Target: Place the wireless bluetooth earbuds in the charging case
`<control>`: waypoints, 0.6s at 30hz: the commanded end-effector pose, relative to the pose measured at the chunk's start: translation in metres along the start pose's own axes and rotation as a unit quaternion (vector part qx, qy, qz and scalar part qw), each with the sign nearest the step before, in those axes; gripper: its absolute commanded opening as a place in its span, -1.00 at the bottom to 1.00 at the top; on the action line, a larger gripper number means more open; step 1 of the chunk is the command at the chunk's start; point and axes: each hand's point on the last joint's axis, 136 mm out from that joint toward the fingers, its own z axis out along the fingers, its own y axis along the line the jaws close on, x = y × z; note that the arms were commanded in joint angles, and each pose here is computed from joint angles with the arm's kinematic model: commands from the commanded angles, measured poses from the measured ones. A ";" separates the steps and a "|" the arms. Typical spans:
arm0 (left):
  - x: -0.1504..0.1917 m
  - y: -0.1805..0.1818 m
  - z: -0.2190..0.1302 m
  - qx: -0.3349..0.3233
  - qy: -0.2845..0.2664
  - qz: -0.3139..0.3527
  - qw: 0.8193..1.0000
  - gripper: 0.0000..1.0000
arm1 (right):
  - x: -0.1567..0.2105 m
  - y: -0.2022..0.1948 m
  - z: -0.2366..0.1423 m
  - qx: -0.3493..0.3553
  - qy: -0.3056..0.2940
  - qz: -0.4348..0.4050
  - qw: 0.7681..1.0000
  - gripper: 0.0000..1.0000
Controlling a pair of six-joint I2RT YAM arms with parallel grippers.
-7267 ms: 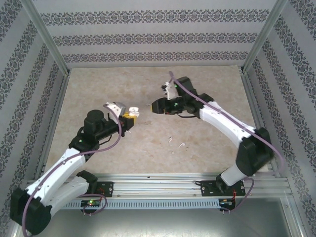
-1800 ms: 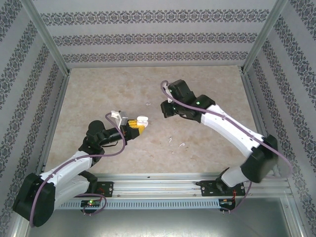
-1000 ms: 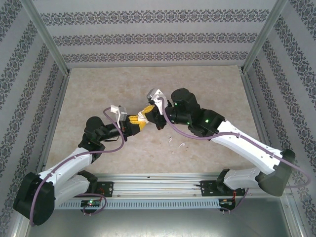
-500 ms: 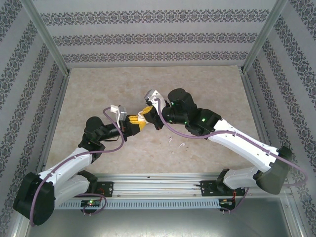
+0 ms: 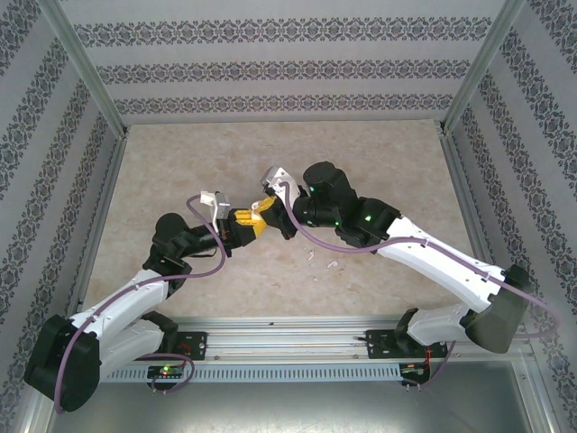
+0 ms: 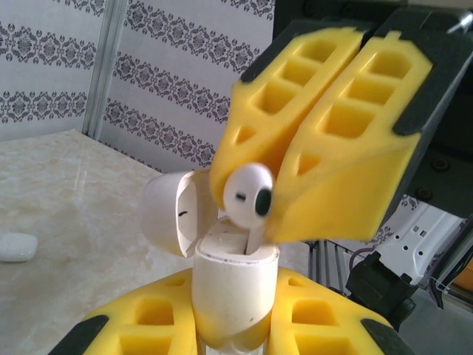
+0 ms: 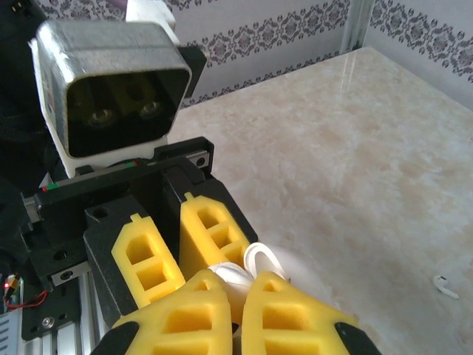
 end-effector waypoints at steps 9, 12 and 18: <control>-0.029 -0.018 0.001 0.028 -0.035 0.040 0.998 -1.00 | 0.004 0.010 0.008 -0.026 0.017 0.008 0.999 -0.47; -0.029 -0.017 0.001 0.025 -0.035 0.041 0.998 -1.00 | -0.002 0.007 0.005 -0.015 0.012 0.019 1.000 -0.34; -0.026 -0.014 0.000 0.019 -0.031 0.040 0.999 -1.00 | -0.016 0.003 -0.002 0.000 0.002 0.043 0.999 -0.11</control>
